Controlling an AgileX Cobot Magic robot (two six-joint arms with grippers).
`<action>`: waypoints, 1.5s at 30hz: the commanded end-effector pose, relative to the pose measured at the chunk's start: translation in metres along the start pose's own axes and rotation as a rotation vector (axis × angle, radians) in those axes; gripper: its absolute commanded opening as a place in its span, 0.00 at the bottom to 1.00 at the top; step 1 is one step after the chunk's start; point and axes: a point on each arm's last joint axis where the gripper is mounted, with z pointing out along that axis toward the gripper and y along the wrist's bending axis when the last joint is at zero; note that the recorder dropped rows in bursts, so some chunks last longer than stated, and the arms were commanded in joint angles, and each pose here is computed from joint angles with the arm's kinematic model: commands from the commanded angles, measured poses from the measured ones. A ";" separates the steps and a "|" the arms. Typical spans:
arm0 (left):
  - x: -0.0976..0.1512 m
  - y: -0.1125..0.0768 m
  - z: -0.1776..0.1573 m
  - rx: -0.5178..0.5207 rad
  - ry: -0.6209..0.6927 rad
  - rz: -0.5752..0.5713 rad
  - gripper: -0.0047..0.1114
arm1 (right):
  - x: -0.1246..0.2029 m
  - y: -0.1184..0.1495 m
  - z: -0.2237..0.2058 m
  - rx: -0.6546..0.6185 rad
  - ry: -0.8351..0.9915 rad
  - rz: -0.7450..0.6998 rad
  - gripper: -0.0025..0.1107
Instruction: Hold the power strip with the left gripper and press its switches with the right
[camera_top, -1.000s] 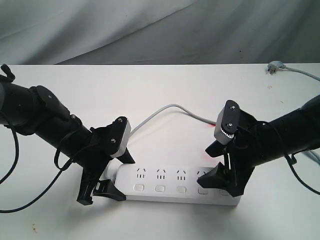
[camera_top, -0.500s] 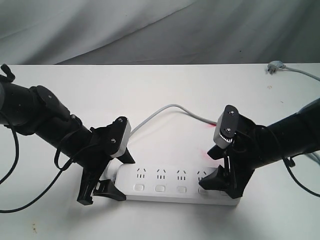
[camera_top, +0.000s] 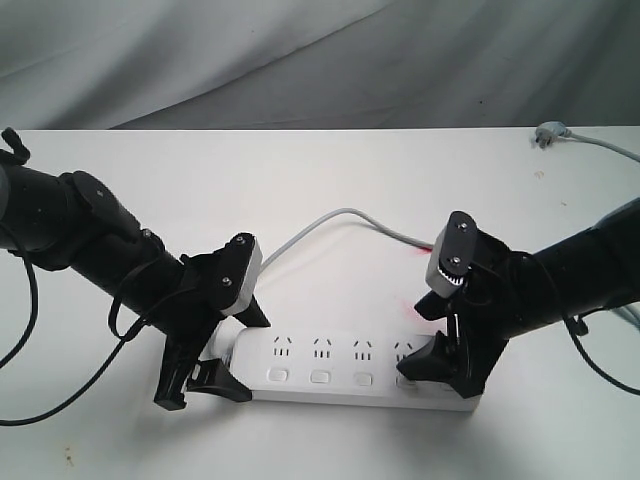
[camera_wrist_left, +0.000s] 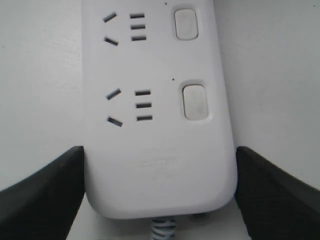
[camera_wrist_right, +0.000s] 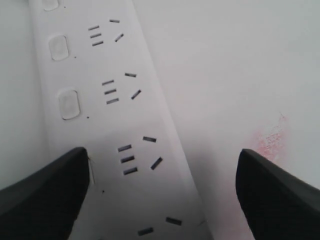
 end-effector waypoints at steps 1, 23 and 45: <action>-0.001 0.002 0.000 -0.017 0.007 0.014 0.04 | 0.012 -0.001 0.012 -0.041 0.026 0.033 0.67; -0.001 0.002 0.000 -0.017 0.007 0.014 0.04 | 0.002 -0.004 -0.002 0.048 0.004 0.061 0.67; -0.001 0.002 0.000 -0.017 0.007 0.014 0.04 | 0.015 -0.005 0.012 0.010 0.061 0.073 0.67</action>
